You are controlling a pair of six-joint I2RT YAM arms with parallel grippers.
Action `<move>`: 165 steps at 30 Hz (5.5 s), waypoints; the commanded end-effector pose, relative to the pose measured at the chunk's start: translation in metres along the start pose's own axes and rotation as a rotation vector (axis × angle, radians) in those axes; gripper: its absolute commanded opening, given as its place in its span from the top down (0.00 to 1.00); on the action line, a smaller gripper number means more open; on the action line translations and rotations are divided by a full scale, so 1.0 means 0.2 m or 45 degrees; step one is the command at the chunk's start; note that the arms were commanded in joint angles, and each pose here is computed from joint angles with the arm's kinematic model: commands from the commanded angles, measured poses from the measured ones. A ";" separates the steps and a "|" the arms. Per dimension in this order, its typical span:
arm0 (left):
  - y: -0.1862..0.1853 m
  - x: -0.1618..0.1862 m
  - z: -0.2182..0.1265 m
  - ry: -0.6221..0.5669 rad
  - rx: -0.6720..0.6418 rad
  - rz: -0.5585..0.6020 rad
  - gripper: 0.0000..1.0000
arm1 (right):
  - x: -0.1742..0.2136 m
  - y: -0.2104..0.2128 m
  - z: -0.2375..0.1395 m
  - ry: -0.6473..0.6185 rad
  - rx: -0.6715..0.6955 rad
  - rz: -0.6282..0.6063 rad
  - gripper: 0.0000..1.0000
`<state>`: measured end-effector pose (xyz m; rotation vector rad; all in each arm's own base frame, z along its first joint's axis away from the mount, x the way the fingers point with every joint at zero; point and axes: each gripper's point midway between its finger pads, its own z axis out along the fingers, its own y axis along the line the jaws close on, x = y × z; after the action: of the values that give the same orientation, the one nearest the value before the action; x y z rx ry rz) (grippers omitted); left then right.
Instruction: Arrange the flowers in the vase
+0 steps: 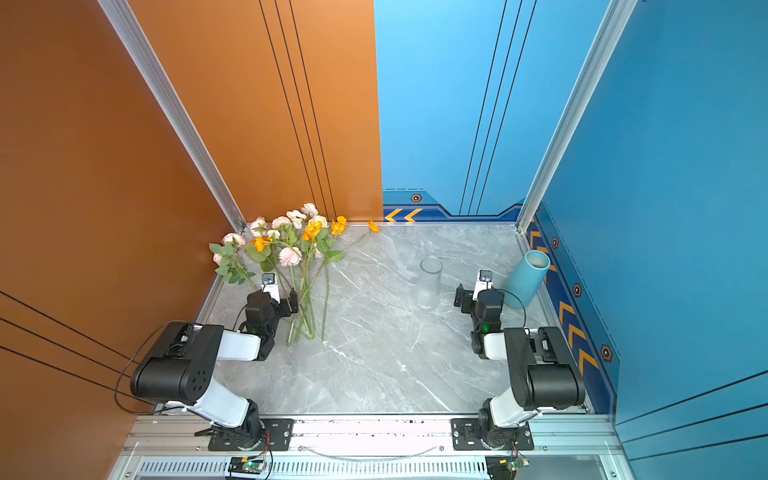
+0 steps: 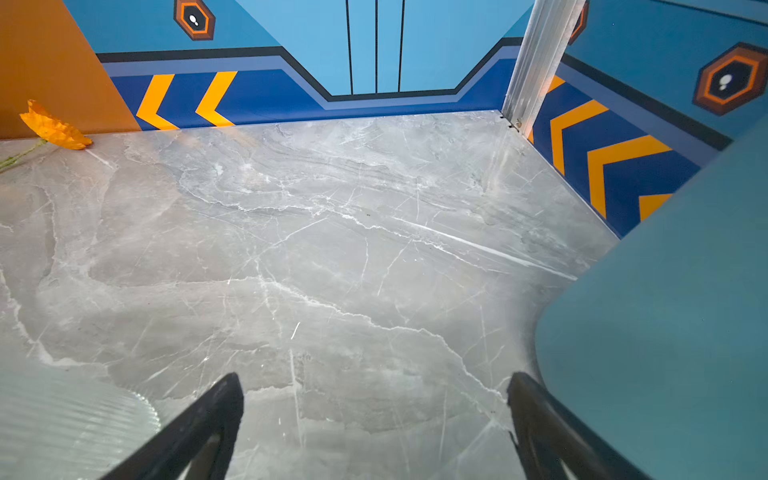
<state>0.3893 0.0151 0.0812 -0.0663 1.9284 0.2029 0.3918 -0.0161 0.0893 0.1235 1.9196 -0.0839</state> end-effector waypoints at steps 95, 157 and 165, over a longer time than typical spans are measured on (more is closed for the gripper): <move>-1.34 -0.82 -1.08 -0.335 1.314 0.697 0.02 | -0.53 0.81 -0.19 -0.285 -0.760 -0.142 0.37; -0.67 -0.86 -0.23 0.278 0.646 0.041 0.01 | -0.41 1.65 -0.43 -0.237 -1.094 -0.337 0.15; -0.48 -0.78 -0.09 0.404 0.398 -0.075 0.03 | -0.38 1.60 -0.44 -0.200 -1.067 -0.360 0.04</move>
<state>0.4366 -0.1153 0.2297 0.1998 2.1959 -0.2366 0.3786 0.3193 0.1884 -0.7050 1.6435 0.5368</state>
